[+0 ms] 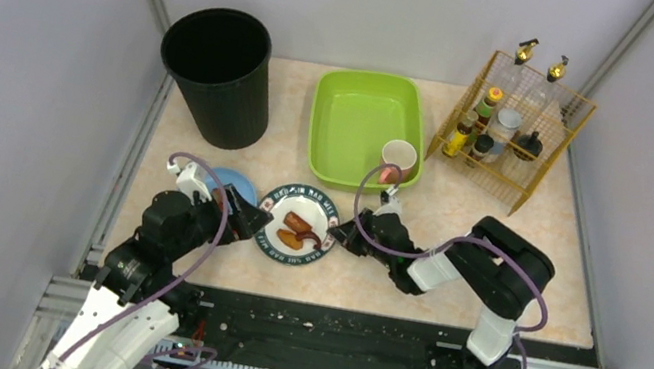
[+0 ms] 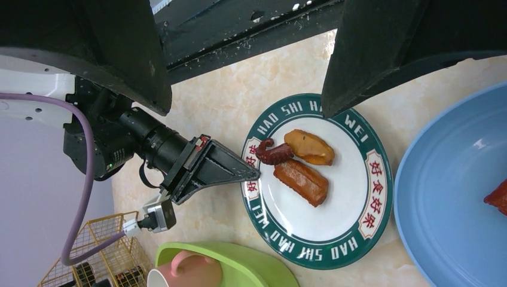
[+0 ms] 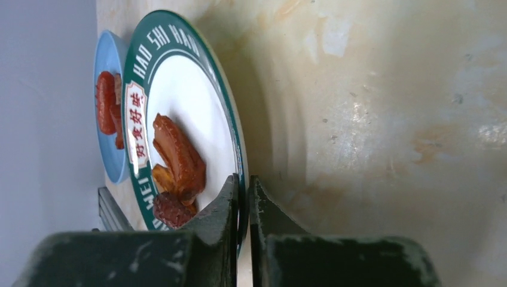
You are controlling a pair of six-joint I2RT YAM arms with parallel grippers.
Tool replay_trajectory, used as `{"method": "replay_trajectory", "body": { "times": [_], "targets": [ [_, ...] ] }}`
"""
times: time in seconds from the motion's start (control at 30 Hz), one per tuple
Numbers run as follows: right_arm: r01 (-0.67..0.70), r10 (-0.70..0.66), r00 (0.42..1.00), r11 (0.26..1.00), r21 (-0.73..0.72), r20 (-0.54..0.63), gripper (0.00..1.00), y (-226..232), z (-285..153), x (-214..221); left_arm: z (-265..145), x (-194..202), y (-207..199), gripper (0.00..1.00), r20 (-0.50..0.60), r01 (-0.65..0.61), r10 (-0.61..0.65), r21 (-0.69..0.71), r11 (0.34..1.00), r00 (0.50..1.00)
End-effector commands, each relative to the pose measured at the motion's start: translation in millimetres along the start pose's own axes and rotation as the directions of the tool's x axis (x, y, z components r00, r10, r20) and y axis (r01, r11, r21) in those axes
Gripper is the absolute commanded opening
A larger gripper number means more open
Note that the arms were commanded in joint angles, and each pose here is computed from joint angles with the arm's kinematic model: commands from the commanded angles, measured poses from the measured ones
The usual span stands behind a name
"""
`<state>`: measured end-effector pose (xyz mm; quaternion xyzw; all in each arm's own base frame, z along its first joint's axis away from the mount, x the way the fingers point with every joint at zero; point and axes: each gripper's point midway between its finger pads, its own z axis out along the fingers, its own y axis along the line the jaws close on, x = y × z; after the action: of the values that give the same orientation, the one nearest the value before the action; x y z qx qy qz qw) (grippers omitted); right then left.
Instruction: Clear the kitchen counter
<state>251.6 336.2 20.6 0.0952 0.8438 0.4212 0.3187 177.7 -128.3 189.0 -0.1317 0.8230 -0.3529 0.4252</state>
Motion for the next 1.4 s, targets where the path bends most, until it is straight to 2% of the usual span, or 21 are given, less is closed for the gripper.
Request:
{"method": "replay_trajectory", "body": {
  "times": [0.0, 0.33, 0.53, 0.97, 1.37],
  "targets": [
    [0.014, -0.012, 0.999, 0.999, 0.048, -0.051, 0.0, -21, -3, 17, 1, -2, -5, 0.99, 0.014, -0.011, 0.01, 0.03, 0.999, 1.0],
    [0.027, -0.027, 1.0, 0.999, 0.023, -0.008, 0.0, -3, -20, 0, -1, -3, -6, 0.99, 0.013, -0.028, 0.028, 0.031, 0.999, 1.0],
    [0.021, -0.021, 1.0, 0.998, -0.062, 0.002, 0.0, 28, -36, -15, 5, 2, 2, 0.99, -0.019, -0.024, 0.024, -0.005, 1.0, 1.0],
    [0.105, -0.097, 0.993, 0.985, -0.141, 0.062, 0.0, 82, -78, -49, 13, 13, 1, 0.99, -0.054, -0.024, 0.026, 0.043, 0.999, 0.998],
    [0.124, -0.115, 0.992, 0.964, -0.235, 0.05, 0.0, 124, -107, -61, 10, 23, -15, 0.95, -0.1, 0.001, 0.013, 0.137, 0.991, 0.995]
  ]
}}
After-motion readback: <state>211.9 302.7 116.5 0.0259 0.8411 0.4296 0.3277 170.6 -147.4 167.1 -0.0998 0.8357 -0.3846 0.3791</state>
